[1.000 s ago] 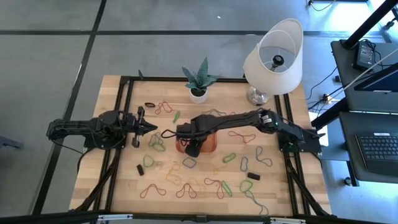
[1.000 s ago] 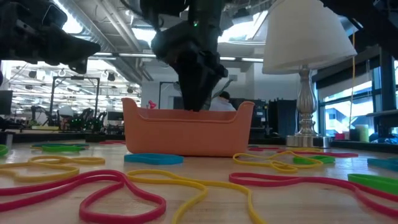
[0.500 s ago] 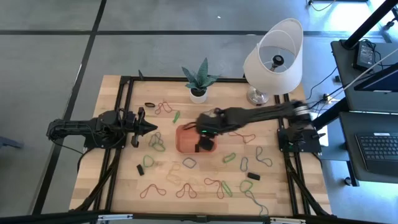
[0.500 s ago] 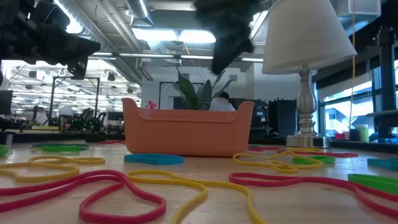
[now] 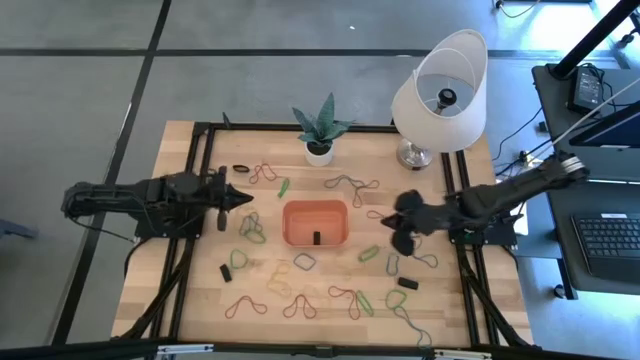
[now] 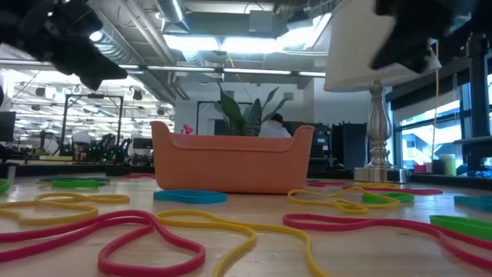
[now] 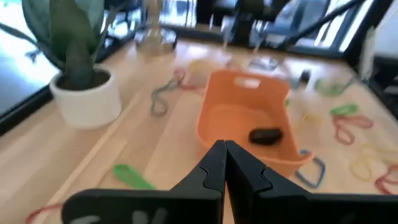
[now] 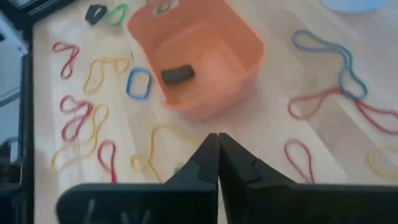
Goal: Pick and place rubber bands into bin
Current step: Put the yellow rubber band into the orange bin
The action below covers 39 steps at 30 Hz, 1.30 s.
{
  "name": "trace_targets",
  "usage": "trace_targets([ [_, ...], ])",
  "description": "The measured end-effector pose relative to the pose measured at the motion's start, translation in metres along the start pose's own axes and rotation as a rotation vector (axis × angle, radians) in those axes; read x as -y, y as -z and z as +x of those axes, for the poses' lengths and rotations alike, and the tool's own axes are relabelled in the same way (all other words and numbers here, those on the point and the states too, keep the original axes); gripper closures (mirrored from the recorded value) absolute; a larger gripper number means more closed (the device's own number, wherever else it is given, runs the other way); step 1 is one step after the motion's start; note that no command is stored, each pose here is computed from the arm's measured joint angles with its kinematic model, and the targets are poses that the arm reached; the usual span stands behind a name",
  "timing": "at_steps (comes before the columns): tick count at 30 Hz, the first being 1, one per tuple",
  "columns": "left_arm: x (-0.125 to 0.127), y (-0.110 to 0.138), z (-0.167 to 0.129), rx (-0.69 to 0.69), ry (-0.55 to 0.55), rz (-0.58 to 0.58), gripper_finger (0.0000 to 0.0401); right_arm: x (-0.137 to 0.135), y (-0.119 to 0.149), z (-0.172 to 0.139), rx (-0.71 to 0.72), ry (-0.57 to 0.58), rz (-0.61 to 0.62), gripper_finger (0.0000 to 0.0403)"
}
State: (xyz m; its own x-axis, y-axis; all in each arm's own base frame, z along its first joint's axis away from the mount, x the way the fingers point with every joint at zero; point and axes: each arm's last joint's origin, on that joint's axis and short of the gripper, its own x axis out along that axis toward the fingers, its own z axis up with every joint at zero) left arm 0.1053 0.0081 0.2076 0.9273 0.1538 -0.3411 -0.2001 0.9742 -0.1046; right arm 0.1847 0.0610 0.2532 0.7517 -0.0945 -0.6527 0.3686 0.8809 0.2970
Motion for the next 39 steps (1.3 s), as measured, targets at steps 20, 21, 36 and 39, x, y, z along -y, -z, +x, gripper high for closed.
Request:
trace_targets([
  [20,0.011,-0.043,0.065,-0.671,-0.307,-0.164,0.0398,0.042,0.051,-0.007,-0.009,-0.067,-0.138,0.0391],
  [21,0.010,-0.040,0.066,-0.702,-0.325,-0.178,0.0397,0.042,0.051,-0.007,-0.004,-0.070,-0.161,0.0393],
  [36,0.005,-0.010,0.075,-0.954,-0.638,-0.383,0.0270,0.040,0.049,-0.007,0.013,-0.089,-0.143,0.0387],
  [39,0.004,-0.007,0.080,-0.929,-0.717,-0.434,0.0253,0.039,0.048,-0.007,0.025,-0.098,-0.141,0.0387],
])
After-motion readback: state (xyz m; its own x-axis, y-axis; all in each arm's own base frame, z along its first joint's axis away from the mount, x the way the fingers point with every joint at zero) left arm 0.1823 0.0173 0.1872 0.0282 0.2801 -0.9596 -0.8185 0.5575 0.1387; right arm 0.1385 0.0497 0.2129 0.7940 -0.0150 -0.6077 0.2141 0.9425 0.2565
